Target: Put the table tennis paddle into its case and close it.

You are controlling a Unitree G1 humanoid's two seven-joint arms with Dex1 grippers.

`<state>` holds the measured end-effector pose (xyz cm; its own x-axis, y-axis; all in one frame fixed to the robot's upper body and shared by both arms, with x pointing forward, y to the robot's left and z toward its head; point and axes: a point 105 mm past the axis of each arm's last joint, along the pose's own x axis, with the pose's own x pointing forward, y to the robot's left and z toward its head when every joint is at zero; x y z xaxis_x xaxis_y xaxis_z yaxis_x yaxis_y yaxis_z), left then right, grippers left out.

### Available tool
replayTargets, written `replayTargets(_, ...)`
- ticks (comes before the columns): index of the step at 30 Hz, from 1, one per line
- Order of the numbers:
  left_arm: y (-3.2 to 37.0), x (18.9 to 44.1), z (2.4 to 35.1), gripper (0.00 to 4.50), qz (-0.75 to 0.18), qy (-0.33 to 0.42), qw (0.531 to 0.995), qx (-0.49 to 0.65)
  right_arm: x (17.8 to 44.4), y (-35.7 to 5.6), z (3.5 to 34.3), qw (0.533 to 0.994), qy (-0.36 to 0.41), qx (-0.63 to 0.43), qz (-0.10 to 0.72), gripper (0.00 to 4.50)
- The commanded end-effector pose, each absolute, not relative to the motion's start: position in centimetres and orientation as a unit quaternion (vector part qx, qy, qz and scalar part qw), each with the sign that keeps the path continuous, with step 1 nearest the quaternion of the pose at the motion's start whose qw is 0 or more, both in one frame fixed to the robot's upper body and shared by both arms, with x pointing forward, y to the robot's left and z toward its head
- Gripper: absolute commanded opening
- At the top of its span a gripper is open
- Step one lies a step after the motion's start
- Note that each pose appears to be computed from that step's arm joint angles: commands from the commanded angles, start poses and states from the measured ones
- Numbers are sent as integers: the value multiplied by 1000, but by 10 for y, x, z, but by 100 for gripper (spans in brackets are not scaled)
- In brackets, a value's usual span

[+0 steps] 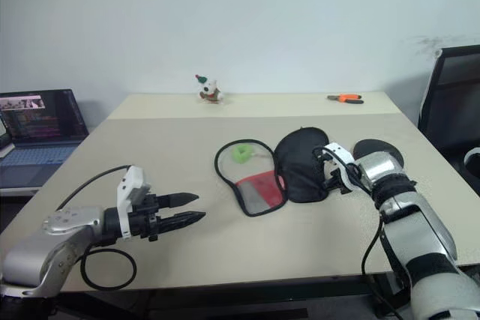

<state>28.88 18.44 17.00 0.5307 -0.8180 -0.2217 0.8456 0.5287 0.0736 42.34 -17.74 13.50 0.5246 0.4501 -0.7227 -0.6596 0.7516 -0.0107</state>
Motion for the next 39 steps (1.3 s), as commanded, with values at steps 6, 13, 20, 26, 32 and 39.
replayTargets(6, 176, 290, 181, 288, -485, 52, 867, 101, 432, -180, 150, 883, 340, -119, 302, 160)
replayTargets(13, 177, 293, 185, 288, -479, 41, 872, 95, 448, -189, 179, 924, 257, -123, 254, 404)
replayTargets(20, 170, 291, 186, 288, -491, 38, 867, 84, 456, -228, 205, 977, 164, -73, 116, 445)
replayTargets(26, 160, 296, 198, 288, -515, 25, 852, 94, 441, -274, 206, 990, 125, -31, -52, 445)
replayTargets(32, 152, 304, 207, 288, -536, 17, 837, 110, 428, -292, 179, 982, 142, -10, -122, 445)
replayTargets(39, 150, 309, 211, 288, -547, 14, 828, 122, 429, -277, 147, 976, 196, 21, -96, 445)
